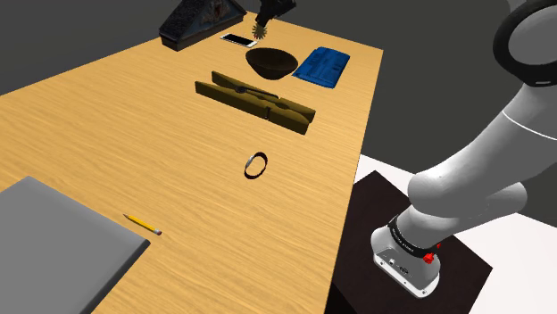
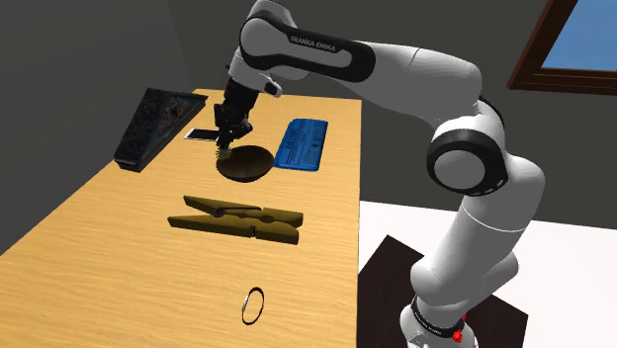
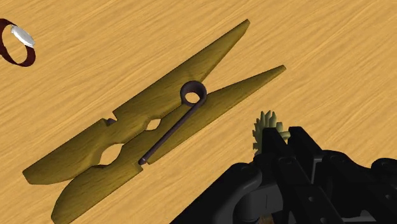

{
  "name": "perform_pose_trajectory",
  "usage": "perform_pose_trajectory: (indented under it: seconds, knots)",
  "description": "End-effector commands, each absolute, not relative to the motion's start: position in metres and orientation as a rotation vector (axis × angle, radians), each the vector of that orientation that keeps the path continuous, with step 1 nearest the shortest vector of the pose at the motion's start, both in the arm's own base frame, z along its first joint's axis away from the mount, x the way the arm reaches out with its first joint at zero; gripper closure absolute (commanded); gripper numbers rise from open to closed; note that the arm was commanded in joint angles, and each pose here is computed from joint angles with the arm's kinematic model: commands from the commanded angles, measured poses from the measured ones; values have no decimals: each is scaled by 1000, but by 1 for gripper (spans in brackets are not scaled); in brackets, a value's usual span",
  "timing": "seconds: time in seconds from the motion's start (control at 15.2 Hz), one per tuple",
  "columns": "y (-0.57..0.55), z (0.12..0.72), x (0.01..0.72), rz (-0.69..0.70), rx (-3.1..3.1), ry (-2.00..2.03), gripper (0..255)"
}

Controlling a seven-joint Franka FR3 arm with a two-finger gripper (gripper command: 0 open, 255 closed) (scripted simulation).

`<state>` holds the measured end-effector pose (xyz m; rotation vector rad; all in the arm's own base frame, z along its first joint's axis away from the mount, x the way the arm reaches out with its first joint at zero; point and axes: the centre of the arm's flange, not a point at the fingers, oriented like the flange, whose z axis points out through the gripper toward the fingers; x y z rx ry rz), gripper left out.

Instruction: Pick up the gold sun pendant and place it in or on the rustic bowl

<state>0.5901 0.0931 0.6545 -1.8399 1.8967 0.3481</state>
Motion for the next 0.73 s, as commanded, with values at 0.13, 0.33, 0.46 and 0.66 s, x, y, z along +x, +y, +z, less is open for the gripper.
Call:
perform_pose_trajectory:
  seconds: [0.13, 0.33, 0.46, 0.66]
  knots:
    - [45, 657, 619, 348, -1841, 1898, 255]
    - [12, 660, 641, 348, -1841, 1898, 255]
    - [4, 655, 646, 348, -1841, 1898, 255]
    - [4, 639, 646, 348, -1841, 1898, 255]
